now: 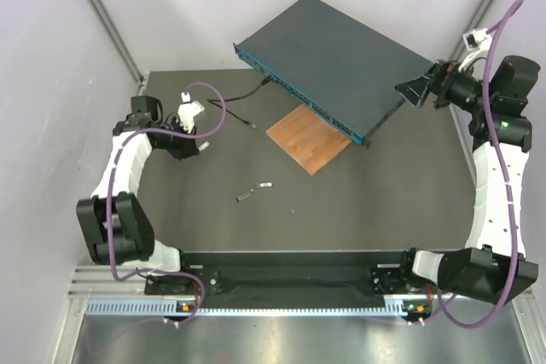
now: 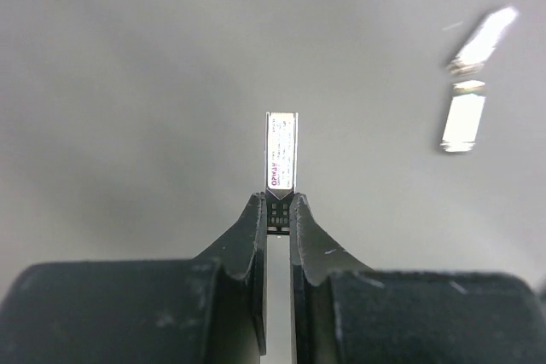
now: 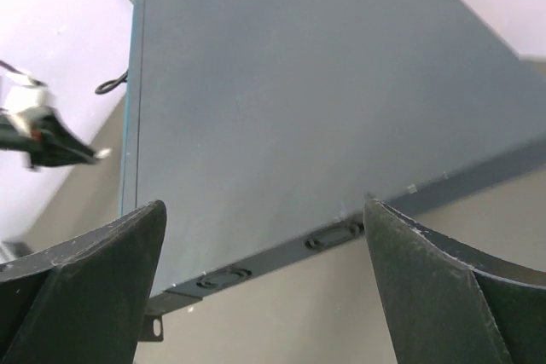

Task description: Insert the plug into the switch port

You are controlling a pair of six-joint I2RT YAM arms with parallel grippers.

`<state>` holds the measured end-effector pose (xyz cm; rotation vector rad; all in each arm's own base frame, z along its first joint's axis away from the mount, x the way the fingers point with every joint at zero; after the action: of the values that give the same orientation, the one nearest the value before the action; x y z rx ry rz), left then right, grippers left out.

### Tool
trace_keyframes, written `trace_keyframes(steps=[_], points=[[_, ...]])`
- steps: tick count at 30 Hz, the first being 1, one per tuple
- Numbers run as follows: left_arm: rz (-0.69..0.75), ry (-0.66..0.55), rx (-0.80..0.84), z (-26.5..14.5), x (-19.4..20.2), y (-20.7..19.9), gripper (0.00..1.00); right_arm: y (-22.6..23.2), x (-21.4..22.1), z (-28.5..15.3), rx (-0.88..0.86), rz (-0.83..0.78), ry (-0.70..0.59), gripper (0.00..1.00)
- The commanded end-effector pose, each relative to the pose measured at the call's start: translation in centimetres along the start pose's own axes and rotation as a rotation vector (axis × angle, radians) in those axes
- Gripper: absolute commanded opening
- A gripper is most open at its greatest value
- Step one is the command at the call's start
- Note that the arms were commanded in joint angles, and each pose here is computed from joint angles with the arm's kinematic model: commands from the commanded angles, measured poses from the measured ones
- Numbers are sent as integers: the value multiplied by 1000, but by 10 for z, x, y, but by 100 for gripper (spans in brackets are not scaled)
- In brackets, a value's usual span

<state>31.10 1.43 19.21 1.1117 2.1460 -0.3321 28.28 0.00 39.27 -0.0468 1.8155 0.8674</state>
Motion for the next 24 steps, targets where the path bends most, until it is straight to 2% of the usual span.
trace_keyframes(steps=[1, 5, 6, 8, 12, 16, 19, 24], points=[[-88, -124, 100, -28, -25, -31, 0, 31, -17, -6, -35, -208, -42, 96], [-136, -296, 204, -54, -63, -57, 0, 61, -13, 8, -84, -466, -29, 94], [-133, -356, 243, -61, -76, -62, 0, 84, -4, 18, -164, -530, -4, 93], [-121, -387, 311, -63, -96, -76, 0, 99, 4, 25, -208, -683, 14, 91], [-135, -397, 475, -64, -133, -116, 0, 147, 40, 44, -416, -913, 94, 87], [-168, -390, 735, -59, -152, -160, 0, 176, 78, 58, -541, -1209, 162, 85], [-210, -382, 840, -60, -159, -174, 0, 192, 104, 62, -635, -1352, 197, 82], [-249, -375, 925, -58, -162, -185, 0, 205, 141, 64, -753, -1457, 244, 79]])
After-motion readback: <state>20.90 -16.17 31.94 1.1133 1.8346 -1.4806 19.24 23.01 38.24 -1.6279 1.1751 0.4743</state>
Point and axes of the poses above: each gripper's point midway between its finger pads, its own z axis out along the fingers, its own y axis along the line the jaws close on, x = y × z, the point moved 8 cm from there along -z, back along the fingers, and after that the axes turned 10 degrees about z, right-handed, at the moved point
